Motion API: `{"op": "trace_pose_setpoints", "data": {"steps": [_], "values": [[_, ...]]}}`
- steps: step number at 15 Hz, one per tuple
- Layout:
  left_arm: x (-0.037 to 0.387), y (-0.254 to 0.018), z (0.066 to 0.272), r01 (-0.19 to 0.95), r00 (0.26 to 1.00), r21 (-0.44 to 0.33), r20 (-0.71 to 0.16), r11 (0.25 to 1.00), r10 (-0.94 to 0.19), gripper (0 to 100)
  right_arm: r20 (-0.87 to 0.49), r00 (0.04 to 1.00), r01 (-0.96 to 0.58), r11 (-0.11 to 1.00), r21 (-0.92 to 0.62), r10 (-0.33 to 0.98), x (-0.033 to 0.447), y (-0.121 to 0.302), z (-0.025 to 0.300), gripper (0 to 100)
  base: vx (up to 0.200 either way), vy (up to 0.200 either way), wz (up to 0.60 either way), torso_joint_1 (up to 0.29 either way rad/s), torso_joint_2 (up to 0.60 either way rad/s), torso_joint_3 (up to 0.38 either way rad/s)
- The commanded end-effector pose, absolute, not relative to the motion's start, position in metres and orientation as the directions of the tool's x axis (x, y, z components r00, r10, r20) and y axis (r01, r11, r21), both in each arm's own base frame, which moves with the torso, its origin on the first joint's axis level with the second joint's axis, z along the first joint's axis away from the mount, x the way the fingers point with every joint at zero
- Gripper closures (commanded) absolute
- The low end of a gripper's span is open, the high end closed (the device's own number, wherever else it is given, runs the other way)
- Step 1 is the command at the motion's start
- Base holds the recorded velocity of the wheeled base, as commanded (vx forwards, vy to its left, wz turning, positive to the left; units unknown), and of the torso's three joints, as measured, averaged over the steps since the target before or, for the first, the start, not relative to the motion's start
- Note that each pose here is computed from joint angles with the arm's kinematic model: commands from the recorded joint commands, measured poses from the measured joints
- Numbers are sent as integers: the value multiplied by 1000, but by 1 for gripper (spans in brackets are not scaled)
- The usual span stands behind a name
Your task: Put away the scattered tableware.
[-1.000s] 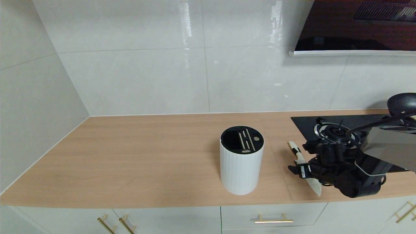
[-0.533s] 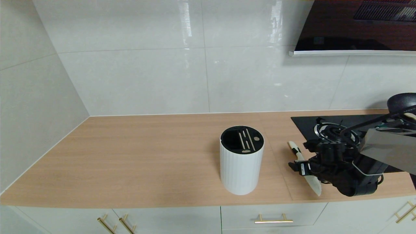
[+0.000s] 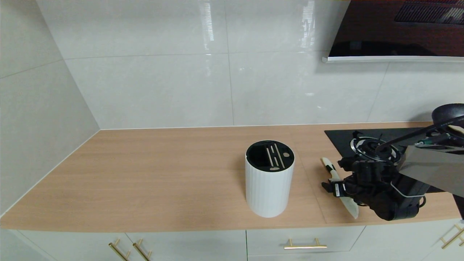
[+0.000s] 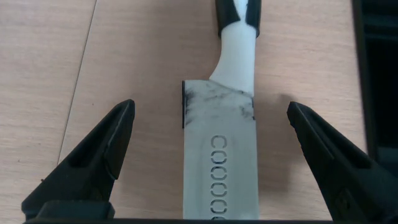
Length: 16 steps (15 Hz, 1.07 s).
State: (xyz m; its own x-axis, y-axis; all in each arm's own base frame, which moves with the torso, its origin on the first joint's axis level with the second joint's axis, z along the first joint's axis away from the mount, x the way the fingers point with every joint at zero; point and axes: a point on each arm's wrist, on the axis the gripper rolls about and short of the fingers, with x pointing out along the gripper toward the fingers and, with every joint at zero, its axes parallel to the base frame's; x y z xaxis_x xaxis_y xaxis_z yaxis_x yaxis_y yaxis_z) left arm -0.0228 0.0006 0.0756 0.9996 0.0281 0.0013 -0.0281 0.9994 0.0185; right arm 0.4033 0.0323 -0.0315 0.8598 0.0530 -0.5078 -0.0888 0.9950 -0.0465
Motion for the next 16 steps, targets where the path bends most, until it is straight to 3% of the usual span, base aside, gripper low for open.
{"op": "trace_pose_setpoints", "data": {"steps": [1,3,4,13,16], "values": [[-23,1,76,-29,1000,18,2,999,29,0,-509,859,-91,995,-49,53,403,32,-32,0,0,0,0,0,0,0],[-23,1,76,-29,1000,18,0,999,29,0,-513,857,-91,994,-53,51,403,32,-34,0,0,0,0,0,0,0],[-23,1,76,-29,1000,18,2,999,29,0,-515,855,-91,994,-53,51,402,32,-35,100,0,0,0,0,0,0],[-23,1,76,-29,1000,17,0,999,29,0,-530,847,-94,994,-59,49,402,33,-42,100,0,0,0,0,0,0],[-23,1,76,-31,1000,0,0,1000,31,0,-474,880,-71,995,-69,30,403,31,-22,100,0,0,0,0,0,0]]}}
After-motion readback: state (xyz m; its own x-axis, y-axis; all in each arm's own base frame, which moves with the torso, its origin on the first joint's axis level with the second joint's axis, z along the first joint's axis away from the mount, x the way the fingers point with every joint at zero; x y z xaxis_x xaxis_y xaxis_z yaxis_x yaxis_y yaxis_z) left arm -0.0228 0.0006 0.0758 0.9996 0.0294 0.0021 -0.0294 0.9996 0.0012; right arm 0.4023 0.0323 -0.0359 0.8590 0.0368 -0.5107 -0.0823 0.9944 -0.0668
